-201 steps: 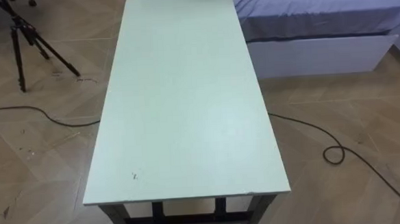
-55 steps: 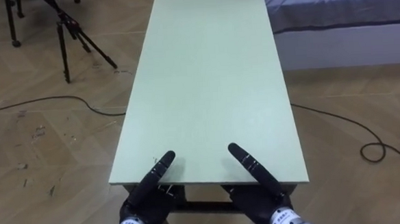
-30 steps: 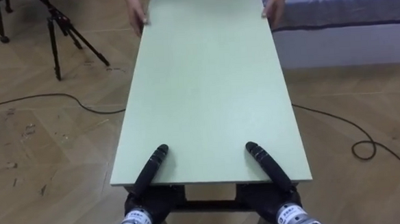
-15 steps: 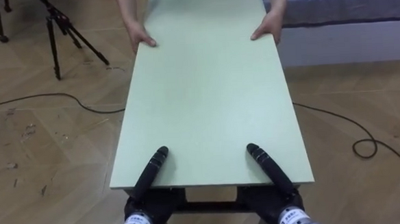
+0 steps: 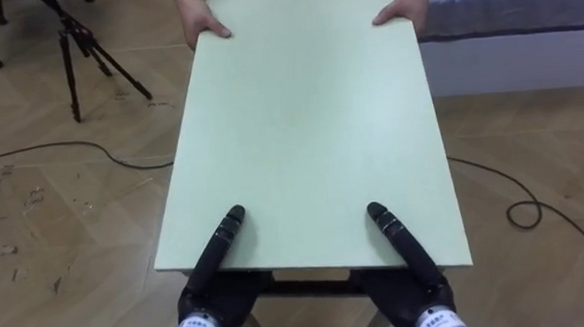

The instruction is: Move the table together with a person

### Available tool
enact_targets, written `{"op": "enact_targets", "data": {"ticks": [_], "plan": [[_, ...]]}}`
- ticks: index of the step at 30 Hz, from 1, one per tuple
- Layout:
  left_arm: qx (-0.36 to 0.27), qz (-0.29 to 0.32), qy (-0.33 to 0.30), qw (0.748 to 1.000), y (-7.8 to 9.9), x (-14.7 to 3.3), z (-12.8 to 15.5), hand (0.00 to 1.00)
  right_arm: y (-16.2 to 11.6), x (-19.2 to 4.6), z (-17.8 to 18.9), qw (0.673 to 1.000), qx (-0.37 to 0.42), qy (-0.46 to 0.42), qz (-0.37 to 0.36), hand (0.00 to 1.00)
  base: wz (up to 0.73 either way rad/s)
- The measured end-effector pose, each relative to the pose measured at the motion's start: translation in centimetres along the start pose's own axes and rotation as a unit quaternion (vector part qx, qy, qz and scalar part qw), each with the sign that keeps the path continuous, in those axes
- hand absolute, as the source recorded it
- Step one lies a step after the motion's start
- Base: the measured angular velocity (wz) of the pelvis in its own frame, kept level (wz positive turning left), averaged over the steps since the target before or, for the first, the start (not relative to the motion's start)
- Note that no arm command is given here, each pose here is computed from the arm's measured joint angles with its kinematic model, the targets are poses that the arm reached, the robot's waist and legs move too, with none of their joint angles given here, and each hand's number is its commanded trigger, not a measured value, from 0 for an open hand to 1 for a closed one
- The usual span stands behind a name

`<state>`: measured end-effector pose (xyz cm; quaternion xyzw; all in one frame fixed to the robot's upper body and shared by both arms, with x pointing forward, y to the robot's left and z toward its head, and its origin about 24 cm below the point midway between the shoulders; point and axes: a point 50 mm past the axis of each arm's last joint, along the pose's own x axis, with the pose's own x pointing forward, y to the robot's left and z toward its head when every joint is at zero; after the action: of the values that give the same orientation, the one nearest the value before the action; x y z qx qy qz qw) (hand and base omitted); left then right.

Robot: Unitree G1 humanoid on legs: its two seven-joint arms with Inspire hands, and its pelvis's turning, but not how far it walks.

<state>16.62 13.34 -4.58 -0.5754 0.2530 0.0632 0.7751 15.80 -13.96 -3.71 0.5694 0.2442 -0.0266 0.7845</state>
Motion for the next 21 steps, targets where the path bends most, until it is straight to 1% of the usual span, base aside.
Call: {"op": "enact_targets", "data": {"ticks": [5,9,19,21], "plan": [[0.001,-0.005,-0.004,1.0,-0.1,-0.5,-0.2,1.0,0.1,-0.3,0.1,1.0,-0.004,-0.001,0.005,1.0,0.0],[0.007,-0.013,-0.002,1.0,-0.3,-0.7,-0.4,1.0,-0.1,-1.1,0.0,1.0,0.001,-0.01,0.009,1.0,0.0],[0.008,-0.021,-0.008,1.0,-0.1,-1.1,-0.8,1.0,-0.2,-1.4,-0.1,1.0,-0.002,-0.015,0.017,1.0,0.02],[0.008,-0.028,-0.014,0.999,-0.5,-1.1,-1.0,1.0,-0.1,-1.4,-0.1,1.0,-0.004,-0.02,0.024,1.0,0.0]]}}
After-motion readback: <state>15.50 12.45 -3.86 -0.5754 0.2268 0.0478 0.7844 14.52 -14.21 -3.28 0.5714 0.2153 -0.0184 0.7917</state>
